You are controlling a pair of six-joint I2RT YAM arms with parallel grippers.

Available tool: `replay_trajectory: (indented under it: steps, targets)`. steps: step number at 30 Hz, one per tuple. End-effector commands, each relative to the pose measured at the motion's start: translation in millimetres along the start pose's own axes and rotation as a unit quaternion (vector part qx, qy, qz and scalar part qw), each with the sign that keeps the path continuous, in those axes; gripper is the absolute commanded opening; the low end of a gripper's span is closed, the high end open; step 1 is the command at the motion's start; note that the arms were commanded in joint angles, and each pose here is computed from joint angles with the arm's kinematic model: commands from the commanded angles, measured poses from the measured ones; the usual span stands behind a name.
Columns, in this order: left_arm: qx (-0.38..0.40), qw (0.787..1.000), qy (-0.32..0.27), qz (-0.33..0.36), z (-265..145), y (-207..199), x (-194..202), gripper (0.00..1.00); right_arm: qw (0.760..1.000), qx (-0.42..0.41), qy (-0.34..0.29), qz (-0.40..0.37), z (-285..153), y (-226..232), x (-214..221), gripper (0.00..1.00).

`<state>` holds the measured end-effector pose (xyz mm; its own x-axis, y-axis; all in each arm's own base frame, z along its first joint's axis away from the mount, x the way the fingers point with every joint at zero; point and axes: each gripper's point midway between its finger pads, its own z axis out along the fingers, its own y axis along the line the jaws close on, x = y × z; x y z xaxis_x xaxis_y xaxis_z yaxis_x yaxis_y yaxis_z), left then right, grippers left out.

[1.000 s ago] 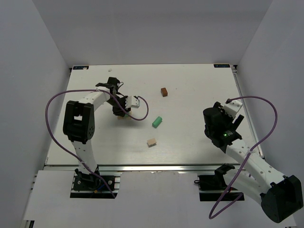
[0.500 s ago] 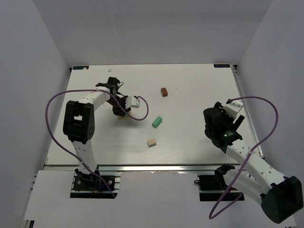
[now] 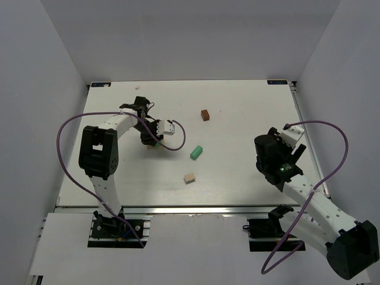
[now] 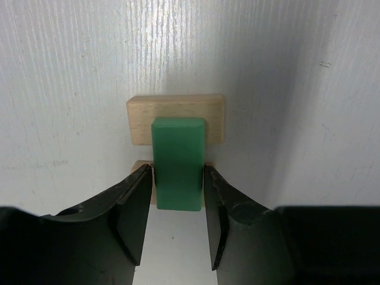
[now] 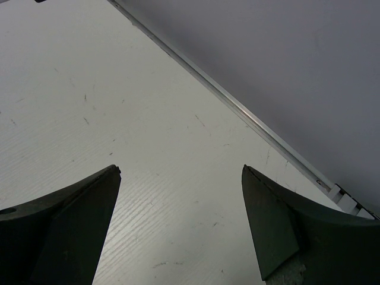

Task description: Build the wood block tower

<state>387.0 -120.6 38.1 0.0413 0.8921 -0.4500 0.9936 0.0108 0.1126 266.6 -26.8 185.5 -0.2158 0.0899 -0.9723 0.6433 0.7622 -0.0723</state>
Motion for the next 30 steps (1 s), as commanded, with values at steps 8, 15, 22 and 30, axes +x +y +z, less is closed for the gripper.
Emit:
replay_trajectory:
  steps: [8, 15, 22, 30]
  targets:
    - [-0.026, 0.999, -0.029, 0.016, -24, 8, -19, 0.98, 1.0, 0.022, -0.014, 0.011, 1, -8, -8, 0.88]
    - [-0.04, 0.997, -0.057, 0.03, -46, 13, -40, 0.98, 1.0, 0.02, -0.014, 0.014, 0, -9, -9, 0.88]
    - [-0.093, 0.99, -0.099, 0.033, -80, 25, -69, 0.98, 0.999, 0.005, -0.013, 0.028, -3, -9, -11, 0.88]
    - [-0.248, 0.91, -0.264, -0.199, -134, 119, -136, 0.98, 0.999, -0.023, -0.004, 0.039, -5, 2, -11, 0.9]
